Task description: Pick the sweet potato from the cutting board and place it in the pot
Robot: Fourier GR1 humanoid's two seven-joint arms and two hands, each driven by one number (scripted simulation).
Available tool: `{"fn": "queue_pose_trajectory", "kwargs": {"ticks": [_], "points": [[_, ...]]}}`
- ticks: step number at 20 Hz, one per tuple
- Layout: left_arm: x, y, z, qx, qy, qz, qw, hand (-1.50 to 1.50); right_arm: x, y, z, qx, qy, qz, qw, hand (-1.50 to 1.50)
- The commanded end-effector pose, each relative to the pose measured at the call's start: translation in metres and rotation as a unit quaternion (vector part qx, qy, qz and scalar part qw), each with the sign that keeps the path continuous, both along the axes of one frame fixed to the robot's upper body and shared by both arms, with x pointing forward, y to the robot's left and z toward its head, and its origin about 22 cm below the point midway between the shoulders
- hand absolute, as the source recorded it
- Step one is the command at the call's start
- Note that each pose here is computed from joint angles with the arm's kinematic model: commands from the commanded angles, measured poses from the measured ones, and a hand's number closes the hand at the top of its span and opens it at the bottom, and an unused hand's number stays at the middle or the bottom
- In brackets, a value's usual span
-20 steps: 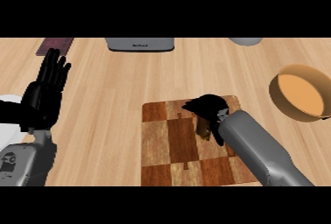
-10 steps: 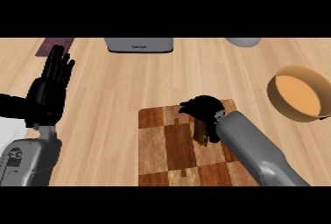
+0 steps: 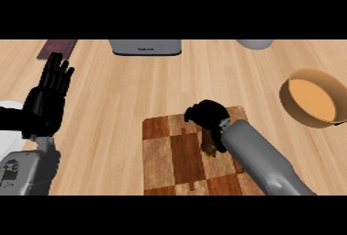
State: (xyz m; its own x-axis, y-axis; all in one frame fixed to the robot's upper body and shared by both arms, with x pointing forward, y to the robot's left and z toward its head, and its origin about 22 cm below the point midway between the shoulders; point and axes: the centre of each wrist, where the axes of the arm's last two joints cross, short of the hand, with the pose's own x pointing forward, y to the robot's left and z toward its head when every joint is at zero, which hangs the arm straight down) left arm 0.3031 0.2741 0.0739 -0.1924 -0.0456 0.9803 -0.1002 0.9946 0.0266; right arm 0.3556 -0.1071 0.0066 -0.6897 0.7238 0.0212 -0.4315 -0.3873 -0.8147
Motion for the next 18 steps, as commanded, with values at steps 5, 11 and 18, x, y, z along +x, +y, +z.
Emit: {"fn": "queue_pose_trajectory", "kwargs": {"ticks": [5,11,18], "points": [[0.004,-0.017,0.009,-0.004,-0.009,-0.014,0.9999,0.00,0.036,0.029,0.064,0.136,-0.129,-0.283,0.941,1.50],[0.003,-0.018,0.002,0.007,-0.008,-0.026,0.9996,0.00,0.052,0.041,0.121,0.214,-0.257,-0.456,0.825,1.50],[0.004,-0.015,-0.005,0.000,0.005,-0.019,0.9998,0.00,0.055,0.075,0.172,0.219,-0.424,-0.541,0.692,1.50]]}}
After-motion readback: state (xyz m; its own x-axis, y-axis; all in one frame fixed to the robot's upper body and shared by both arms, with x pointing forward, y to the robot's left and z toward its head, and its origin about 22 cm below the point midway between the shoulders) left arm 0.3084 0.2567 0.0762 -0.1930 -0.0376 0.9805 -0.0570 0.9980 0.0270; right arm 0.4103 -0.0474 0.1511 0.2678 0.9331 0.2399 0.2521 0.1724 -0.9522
